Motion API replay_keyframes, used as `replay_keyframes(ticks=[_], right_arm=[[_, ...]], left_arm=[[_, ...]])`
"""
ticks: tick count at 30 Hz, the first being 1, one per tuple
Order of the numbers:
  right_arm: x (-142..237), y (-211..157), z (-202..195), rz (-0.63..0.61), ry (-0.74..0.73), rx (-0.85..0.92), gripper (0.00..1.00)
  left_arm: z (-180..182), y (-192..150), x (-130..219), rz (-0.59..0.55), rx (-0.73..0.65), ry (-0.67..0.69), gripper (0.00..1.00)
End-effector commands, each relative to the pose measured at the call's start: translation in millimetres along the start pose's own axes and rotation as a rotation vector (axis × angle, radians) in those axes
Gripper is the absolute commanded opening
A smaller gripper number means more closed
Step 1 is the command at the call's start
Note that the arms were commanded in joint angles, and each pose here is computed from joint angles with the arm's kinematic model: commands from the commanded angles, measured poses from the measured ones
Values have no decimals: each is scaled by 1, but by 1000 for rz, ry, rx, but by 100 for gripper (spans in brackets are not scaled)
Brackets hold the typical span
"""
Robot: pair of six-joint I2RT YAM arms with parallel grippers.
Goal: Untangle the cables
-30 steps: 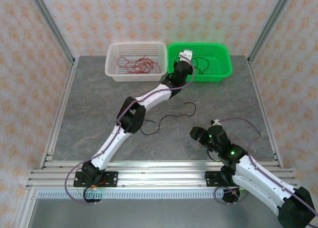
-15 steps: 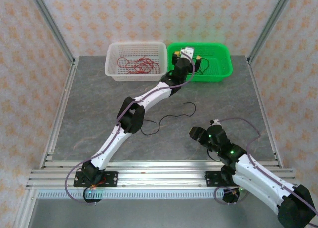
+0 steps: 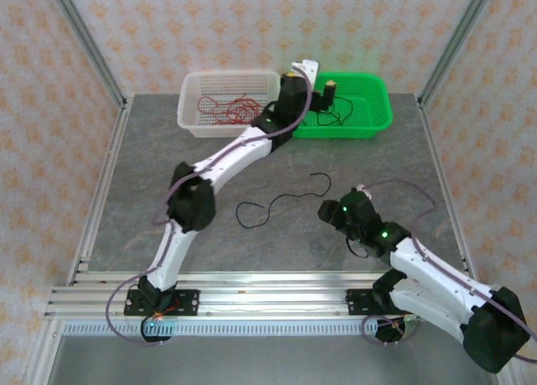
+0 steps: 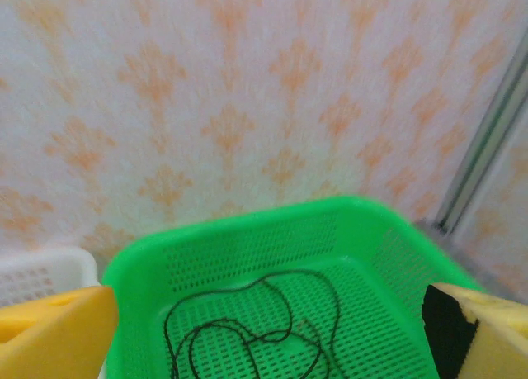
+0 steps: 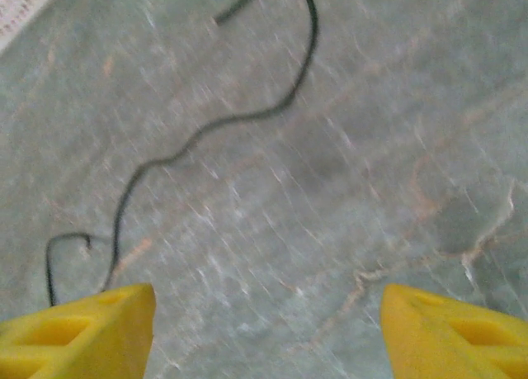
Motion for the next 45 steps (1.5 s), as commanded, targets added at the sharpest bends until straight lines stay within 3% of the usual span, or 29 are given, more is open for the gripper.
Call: replay_keyframes(ticks=[1,6,10,14,17,20,26,36,45], right_arm=[[6,18,-3,-28,-165,104,71],[-6,39,12,-5,-266,224,72],[-28,39,30,80,-225,229,71],[-47,29,49,146,-80,86,71],[-55,22,60,149,46,-117,72],[-60,19,62,120,145,-317,72],[-64,17,53,56,165,-539,73],[-83,15,41,11,97,-664,70],[-99,22,42,-37,39,-655,68]], left_arm=[[5,46,51,-1,88,-20,96],[29,22,109,111,146,15,94],[48,-4,155,146,188,59,93],[63,-29,197,178,216,111,93],[69,-44,218,198,229,126,93],[73,-56,230,224,229,129,93],[76,-66,241,270,205,125,93],[77,-67,250,281,187,99,92],[81,-72,254,290,172,113,92]])
Point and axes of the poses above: each hand's point on the last joint's axis, 136 mm out from that joint toward the fingers, its own x axis back along the fingers, its own z axis along the line the jaws close on, y = z × x, the point moved 6 cm from there along x, back along the fingers, and after that the axes turned 5 degrees about x, right-handed, at the moved point
